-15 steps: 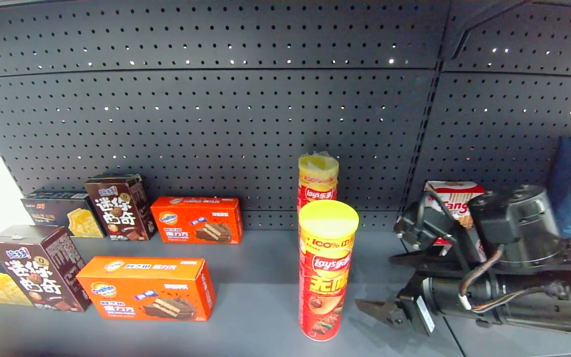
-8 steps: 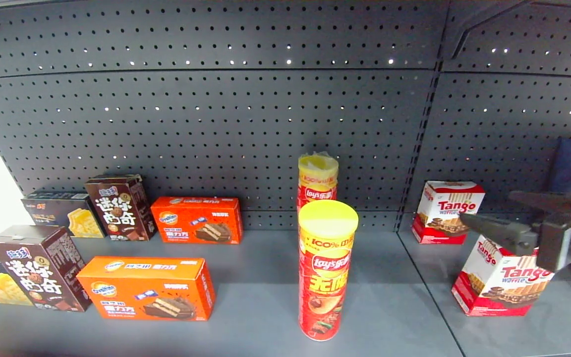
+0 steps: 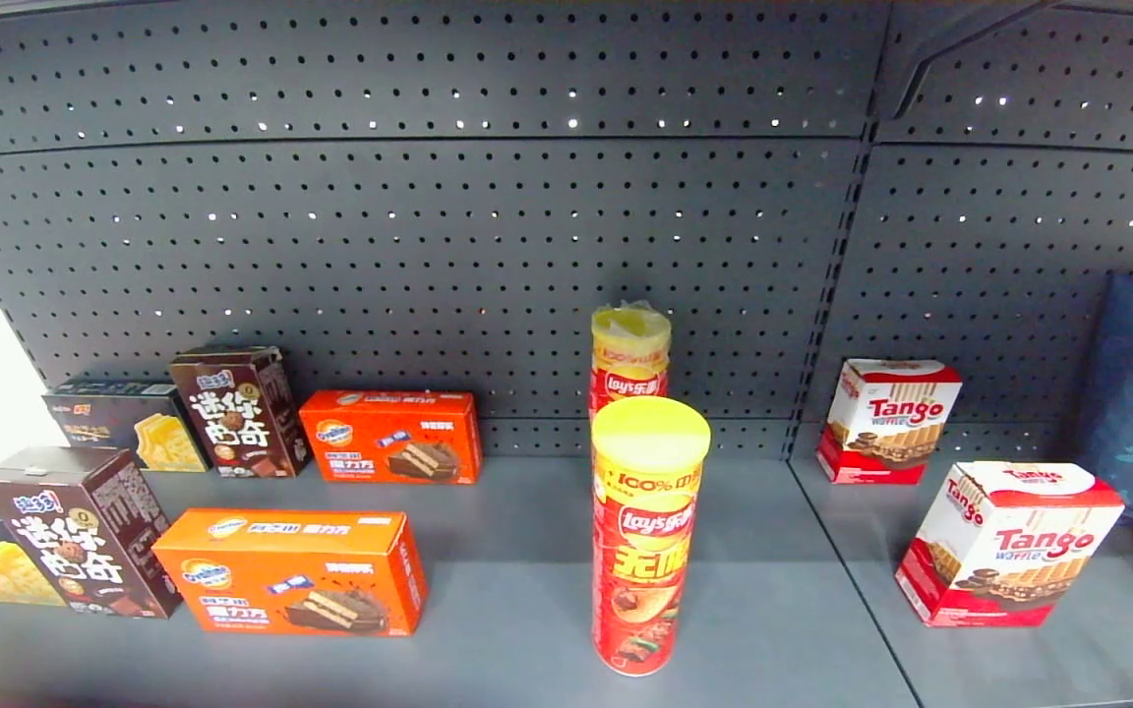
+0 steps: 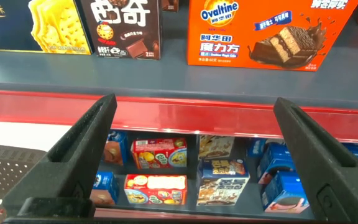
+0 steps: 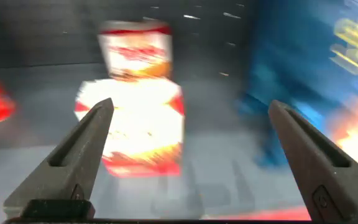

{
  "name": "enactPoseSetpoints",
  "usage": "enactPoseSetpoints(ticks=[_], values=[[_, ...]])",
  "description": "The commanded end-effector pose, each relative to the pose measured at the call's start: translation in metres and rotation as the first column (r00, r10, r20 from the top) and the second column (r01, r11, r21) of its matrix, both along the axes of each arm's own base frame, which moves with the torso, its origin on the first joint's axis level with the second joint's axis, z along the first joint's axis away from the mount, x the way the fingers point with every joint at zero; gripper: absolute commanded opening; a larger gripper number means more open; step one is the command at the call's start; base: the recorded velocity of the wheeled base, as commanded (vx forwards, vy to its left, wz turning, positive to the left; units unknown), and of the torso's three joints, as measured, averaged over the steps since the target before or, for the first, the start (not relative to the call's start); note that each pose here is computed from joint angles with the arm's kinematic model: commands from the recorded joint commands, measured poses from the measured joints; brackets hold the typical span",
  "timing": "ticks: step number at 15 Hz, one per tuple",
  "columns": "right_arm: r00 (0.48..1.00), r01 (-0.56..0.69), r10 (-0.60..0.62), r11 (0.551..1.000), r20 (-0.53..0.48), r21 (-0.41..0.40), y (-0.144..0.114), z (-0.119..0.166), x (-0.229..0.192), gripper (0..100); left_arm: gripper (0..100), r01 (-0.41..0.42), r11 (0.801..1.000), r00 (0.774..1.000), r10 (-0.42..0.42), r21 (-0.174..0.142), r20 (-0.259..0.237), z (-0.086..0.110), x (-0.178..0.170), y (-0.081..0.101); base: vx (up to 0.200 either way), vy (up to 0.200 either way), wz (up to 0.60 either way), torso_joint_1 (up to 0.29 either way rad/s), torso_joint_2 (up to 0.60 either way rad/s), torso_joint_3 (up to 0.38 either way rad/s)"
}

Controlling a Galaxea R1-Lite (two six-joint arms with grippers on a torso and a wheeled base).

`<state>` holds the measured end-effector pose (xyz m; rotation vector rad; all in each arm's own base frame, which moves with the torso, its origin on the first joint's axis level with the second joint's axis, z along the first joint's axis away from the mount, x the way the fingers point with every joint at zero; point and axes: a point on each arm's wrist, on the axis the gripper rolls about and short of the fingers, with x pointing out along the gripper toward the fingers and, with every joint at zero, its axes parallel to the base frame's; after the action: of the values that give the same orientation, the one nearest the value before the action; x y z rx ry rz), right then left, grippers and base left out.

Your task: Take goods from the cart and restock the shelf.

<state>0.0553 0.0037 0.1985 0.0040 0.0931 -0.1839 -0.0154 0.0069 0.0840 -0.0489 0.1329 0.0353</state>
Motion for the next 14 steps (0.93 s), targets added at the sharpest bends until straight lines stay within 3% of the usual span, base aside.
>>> enactPoseSetpoints(ticks=[1,4,7,10,14], values=[[0.985,0.152,-0.153,0.988,0.076,0.014,-0.012,-0.035,-0.039,100,100,-0.010,1.000,1.000,0.010,-0.001,0.001,0.000,0.000,0.000,0.000,0.000,0.00,0.000,0.00,0.000],[0.949,0.298,-0.292,0.954,0.117,-0.037,-0.013,-0.077,-0.067,100,100,-0.006,1.000,1.000,0.006,0.005,0.003,0.000,0.000,0.000,0.000,0.000,0.00,0.000,0.00,0.000],[0.953,0.284,-0.279,0.958,0.119,-0.035,-0.011,-0.098,-0.079,100,100,-0.001,1.000,1.000,0.001,0.005,0.004,0.000,0.000,0.000,0.000,0.000,0.00,0.000,0.00,0.000],[0.990,0.054,-0.046,0.997,0.135,-0.052,-0.007,-0.108,-0.072,100,100,0.018,1.000,1.000,-0.018,0.002,0.004,0.000,0.000,0.000,0.000,0.000,0.00,0.000,0.00,0.000],[0.995,-0.070,0.077,0.992,0.064,-0.104,-0.004,-0.115,-0.072,100,100,0.072,0.997,0.997,-0.072,-0.002,0.016,0.000,-0.001,0.001,0.000,0.000,0.00,0.000,0.00,0.000]])
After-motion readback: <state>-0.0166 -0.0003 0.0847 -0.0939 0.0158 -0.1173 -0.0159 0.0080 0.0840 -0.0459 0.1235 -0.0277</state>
